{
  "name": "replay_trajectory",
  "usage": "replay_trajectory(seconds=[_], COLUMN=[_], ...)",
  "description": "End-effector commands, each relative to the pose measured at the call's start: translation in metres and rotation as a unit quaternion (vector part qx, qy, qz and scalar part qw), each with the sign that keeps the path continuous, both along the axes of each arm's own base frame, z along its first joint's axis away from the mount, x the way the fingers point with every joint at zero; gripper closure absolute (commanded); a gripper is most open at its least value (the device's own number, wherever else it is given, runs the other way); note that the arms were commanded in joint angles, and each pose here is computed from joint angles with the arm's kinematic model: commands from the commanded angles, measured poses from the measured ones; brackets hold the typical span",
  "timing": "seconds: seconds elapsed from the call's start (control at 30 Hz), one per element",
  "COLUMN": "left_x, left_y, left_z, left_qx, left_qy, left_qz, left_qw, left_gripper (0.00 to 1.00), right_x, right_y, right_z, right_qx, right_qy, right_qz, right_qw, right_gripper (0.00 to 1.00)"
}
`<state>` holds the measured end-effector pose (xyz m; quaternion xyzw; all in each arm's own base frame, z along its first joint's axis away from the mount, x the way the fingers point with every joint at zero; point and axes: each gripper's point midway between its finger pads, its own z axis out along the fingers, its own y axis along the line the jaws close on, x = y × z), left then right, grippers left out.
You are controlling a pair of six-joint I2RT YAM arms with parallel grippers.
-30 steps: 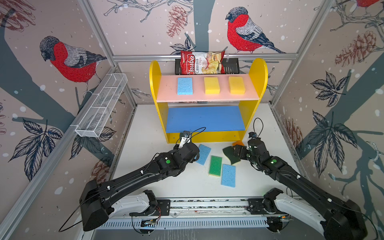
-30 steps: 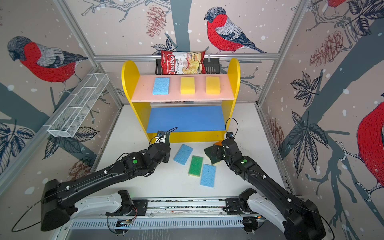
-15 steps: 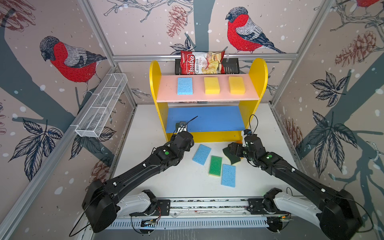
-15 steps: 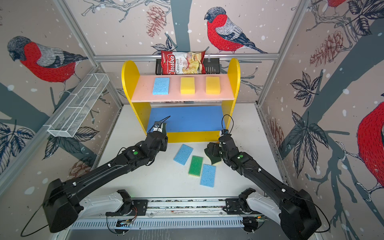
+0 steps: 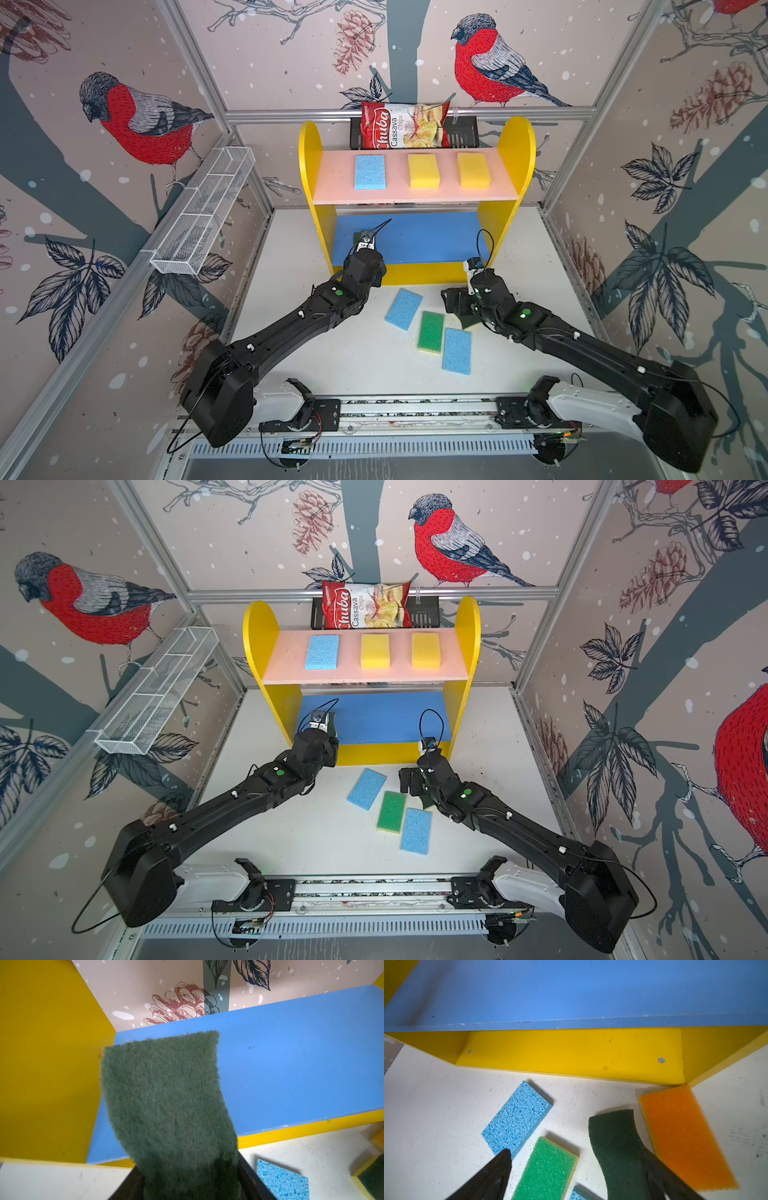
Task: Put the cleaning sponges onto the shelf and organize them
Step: 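Lift the dark green pad and carry it toward the blue lower shelf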
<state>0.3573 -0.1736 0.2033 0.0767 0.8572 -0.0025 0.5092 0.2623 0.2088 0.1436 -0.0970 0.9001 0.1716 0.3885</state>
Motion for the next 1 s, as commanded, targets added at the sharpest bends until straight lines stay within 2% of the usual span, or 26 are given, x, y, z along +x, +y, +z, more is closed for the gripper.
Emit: replay_trajectory(seconds=[0.0,0.27,0.57,0.97], left_x=[0.012,0.025,0.035,0.048], left_y=[-0.005,-0.006,-0.008,-0.016], left_z=[0.016,0.021,0.02,0.013], left_qx=[-0.018,-0.042,-0.043,-0.041], left_qy=[-0.032,-0.054,-0.072,-0.06], left_qz=[-0.006,0.004,0.005,-0.002], left_qw=[0.999,0.998,0.996,0.997], left_gripper=[0.44,0.44,0.44,0.44], right_x=[0.003,0.003,0.001,-0.003], right_y=[-0.001,-0.002,-0.002,-0.007], right_z=[0.006,0.007,0.008,0.007], right_qx=[-0.007,-0.005,-0.005,0.0], right_qy=[-0.015,-0.015,-0.015,-0.016], right_qz=[-0.006,-0.011,-0.009,-0.016], right_qw=[1.0,1.0,1.0,1.0], right_gripper=[0.04,0.04,0.04,0.04])
